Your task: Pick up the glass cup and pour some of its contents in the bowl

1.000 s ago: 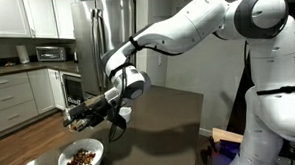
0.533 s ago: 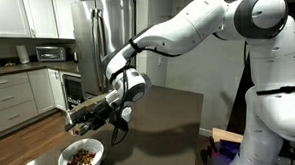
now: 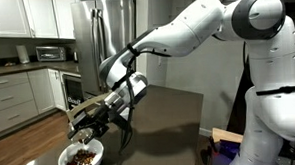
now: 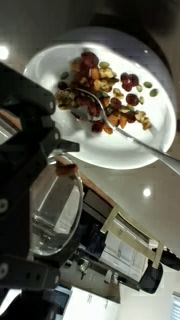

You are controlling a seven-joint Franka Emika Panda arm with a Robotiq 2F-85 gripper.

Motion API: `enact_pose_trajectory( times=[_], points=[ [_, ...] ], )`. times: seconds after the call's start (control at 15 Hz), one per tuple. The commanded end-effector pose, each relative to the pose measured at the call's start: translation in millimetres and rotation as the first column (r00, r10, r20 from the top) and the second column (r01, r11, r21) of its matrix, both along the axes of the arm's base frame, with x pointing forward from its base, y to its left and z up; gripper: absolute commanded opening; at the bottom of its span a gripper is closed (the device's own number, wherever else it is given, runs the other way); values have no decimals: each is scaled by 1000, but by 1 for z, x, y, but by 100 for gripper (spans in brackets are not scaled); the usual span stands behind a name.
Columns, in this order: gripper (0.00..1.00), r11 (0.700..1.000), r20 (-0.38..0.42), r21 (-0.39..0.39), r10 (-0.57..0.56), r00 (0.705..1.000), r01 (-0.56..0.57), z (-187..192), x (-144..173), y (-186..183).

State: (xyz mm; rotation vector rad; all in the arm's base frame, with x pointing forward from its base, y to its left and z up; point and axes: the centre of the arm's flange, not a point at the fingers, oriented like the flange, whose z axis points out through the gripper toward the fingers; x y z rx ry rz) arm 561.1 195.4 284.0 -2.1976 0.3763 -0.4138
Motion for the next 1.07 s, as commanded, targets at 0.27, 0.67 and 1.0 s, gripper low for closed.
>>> enact_pose_trajectory(
  times=[0.27,0.67,1.0],
  points=[
    [59,999,-139,53,11,990,-4,14,13,-7],
    [59,995,-269,100,36,963,-9,18,24,-17],
    [84,996,-258,84,30,966,-9,11,19,-19]
  ],
)
